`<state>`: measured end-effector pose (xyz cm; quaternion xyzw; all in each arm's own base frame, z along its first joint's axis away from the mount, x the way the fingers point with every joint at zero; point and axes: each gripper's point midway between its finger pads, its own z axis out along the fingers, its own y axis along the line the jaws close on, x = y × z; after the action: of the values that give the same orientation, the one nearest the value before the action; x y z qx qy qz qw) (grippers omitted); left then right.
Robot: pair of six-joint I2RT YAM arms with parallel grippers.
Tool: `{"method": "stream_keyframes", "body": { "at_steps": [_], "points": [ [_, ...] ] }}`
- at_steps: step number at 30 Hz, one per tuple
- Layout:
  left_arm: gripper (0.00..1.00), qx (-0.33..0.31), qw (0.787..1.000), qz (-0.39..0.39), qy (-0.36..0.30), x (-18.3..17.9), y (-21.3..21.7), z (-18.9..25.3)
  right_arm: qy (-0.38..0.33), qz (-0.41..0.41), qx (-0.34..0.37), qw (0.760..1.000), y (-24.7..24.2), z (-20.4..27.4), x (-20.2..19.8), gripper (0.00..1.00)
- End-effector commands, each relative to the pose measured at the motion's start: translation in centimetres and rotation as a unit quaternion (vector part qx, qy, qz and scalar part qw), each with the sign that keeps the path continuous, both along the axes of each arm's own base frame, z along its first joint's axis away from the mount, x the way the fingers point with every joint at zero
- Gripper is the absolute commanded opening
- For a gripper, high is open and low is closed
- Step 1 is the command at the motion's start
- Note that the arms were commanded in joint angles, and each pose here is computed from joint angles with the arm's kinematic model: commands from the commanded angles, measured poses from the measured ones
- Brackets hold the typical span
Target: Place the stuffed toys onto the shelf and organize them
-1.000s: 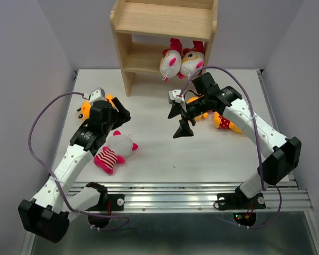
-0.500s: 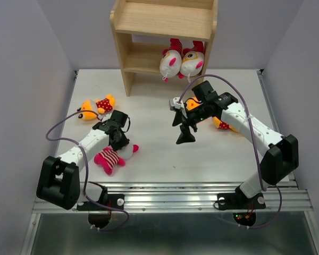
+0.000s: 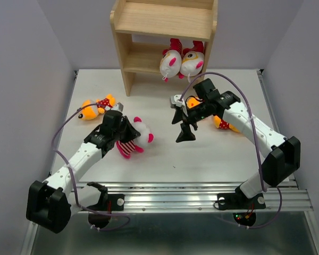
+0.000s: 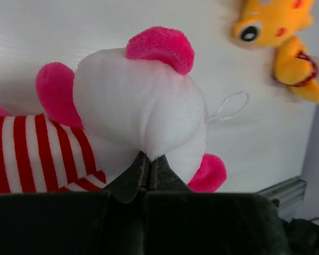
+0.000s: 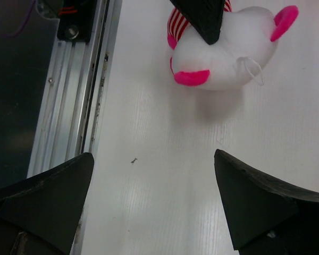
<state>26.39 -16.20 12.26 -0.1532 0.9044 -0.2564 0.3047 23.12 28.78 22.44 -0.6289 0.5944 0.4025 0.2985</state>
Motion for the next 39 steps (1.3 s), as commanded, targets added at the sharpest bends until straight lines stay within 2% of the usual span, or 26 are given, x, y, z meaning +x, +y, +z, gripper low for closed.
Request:
{"method": "stream_keyframes", "body": {
  "at_steps": [1, 4, 5, 7, 10, 13, 17, 24, 32, 34, 38, 39],
  "points": [
    [0.0, -0.108, 0.975, -0.097, -0.168, 1.7, -4.8, 8.6, 0.054, -0.009, 0.05, 0.997, 1.9, 4.3, 0.2, 1.0],
    [0.0, -0.128, 0.965, -0.126, -0.192, 1.6, -6.1, 9.7, 0.119, -0.035, 0.071, 0.99, 3.9, 5.5, 1.2, 0.99],
    [0.0, -0.132, 0.961, -0.132, -0.202, 1.9, -6.6, 10.0, 0.162, -0.07, 0.077, 0.981, 4.6, 6.2, 1.9, 0.98],
    [0.0, -0.134, 0.955, -0.149, -0.219, 2.0, -7.6, 10.9, 0.194, -0.137, 0.061, 0.97, 5.1, 5.7, 3.1, 0.98],
    [0.0, -0.135, 0.949, -0.165, -0.233, 2.5, -8.8, 11.7, 0.195, -0.225, 0.06, 0.953, 5.5, 6.2, 6.1, 0.98],
    [0.0, -0.136, 0.946, -0.174, -0.237, 3.0, -9.7, 12.3, 0.199, -0.265, 0.054, 0.942, 5.6, 6.1, 7.6, 0.96],
    [0.0, -0.139, 0.942, -0.184, -0.244, 3.1, -10.5, 12.8, 0.2, -0.284, 0.036, 0.937, 5.4, 4.9, 7.7, 0.93],
    [0.0, -0.154, 0.937, -0.182, -0.255, 2.6, -10.6, 13.3, 0.153, -0.317, 0.005, 0.936, 4.2, 3.0, 8.6, 0.92],
    [0.0, -0.155, 0.936, -0.174, -0.265, 2.5, -10.2, 13.8, 0.125, -0.323, 0.002, 0.938, 3.8, 2.7, 9.3, 0.91],
    [0.0, -0.157, 0.934, -0.171, -0.271, 2.3, -10.0, 14.0, 0.11, -0.305, 0.003, 0.946, 3.8, 2.7, 9.1, 0.89],
    [0.0, -0.165, 0.932, -0.17, -0.276, 2.1, -9.9, 14.2, 0.119, -0.238, 0.006, 0.964, 4.4, 2.3, 7.1, 0.78],
    [0.0, -0.166, 0.931, -0.171, -0.276, 2.0, -9.9, 14.2, 0.122, -0.227, 0.007, 0.966, 4.4, 2.1, 6.7, 0.71]
  ]
}}
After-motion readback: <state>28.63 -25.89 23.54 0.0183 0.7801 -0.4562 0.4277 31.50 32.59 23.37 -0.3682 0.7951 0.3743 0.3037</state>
